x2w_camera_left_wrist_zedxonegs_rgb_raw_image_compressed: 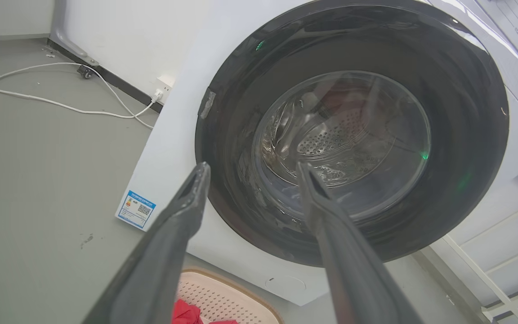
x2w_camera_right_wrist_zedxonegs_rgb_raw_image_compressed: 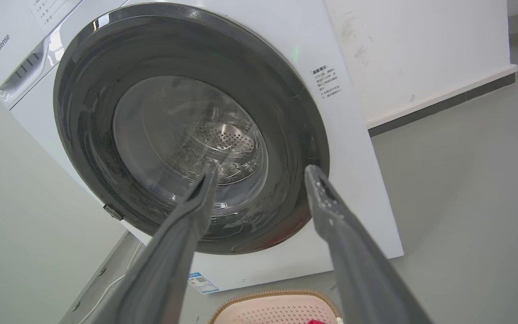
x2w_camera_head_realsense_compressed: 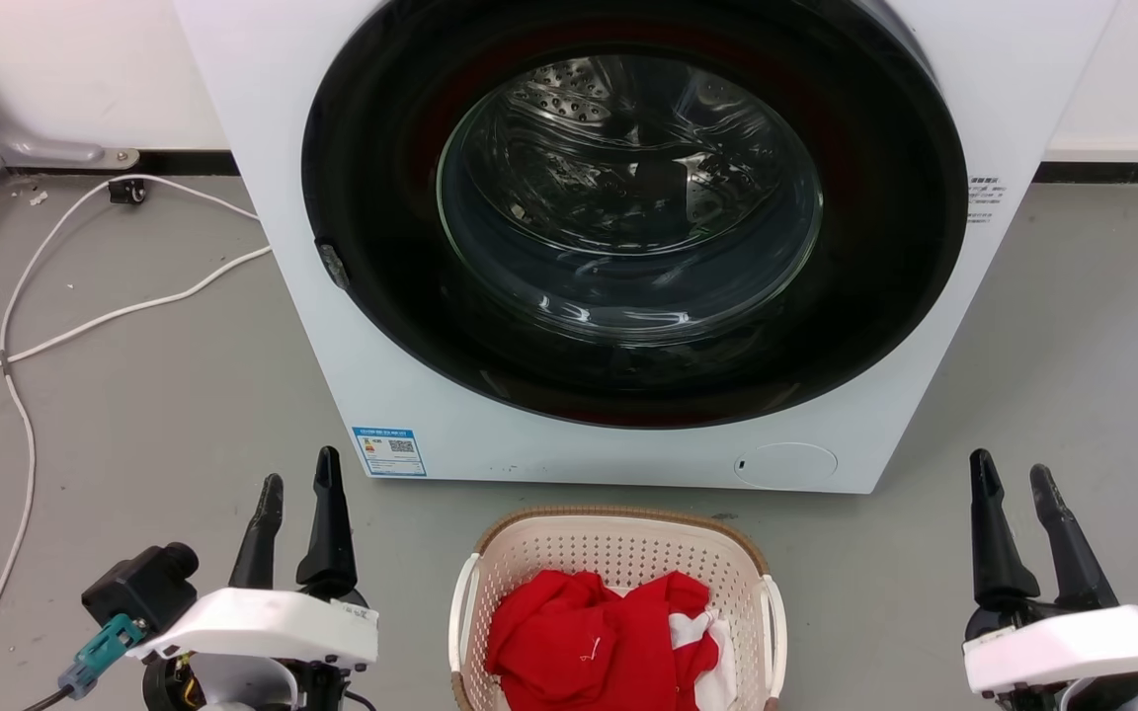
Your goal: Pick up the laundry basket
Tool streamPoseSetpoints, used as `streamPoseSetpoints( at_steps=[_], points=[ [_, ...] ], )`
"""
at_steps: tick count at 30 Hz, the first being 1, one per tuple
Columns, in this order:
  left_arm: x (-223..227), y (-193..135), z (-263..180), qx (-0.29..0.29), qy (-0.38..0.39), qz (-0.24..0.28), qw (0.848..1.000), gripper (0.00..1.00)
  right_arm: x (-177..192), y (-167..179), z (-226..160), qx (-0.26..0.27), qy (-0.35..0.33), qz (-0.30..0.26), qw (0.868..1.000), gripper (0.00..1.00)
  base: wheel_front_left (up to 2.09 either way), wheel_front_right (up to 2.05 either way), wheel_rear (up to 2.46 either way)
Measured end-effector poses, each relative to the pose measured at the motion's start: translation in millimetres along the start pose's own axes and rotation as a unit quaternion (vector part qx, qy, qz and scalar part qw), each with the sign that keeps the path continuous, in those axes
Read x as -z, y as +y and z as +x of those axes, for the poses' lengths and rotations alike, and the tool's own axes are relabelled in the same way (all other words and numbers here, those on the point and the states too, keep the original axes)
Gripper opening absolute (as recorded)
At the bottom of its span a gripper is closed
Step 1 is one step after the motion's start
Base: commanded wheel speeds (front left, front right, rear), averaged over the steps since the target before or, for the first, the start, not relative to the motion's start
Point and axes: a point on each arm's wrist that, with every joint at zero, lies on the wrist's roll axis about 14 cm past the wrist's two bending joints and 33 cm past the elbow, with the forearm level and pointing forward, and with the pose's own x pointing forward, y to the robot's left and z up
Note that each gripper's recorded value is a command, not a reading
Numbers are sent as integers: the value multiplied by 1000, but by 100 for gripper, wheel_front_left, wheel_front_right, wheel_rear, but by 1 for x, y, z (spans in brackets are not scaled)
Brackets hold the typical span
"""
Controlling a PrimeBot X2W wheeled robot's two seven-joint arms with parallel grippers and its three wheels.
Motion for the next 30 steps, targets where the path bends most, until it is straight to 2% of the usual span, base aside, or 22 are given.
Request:
streamPoseSetpoints(
  at_steps=[13,30],
  points=[
    [-4,-5,-2,9,-16,69,997,100,-4,7,-3,-15,-10,-73,997,100,0,0,0],
    [-4,-12,-6,25,-30,147,988,100,-5,14,-8,-35,-20,-160,986,100,0,0,0]
  ],
)
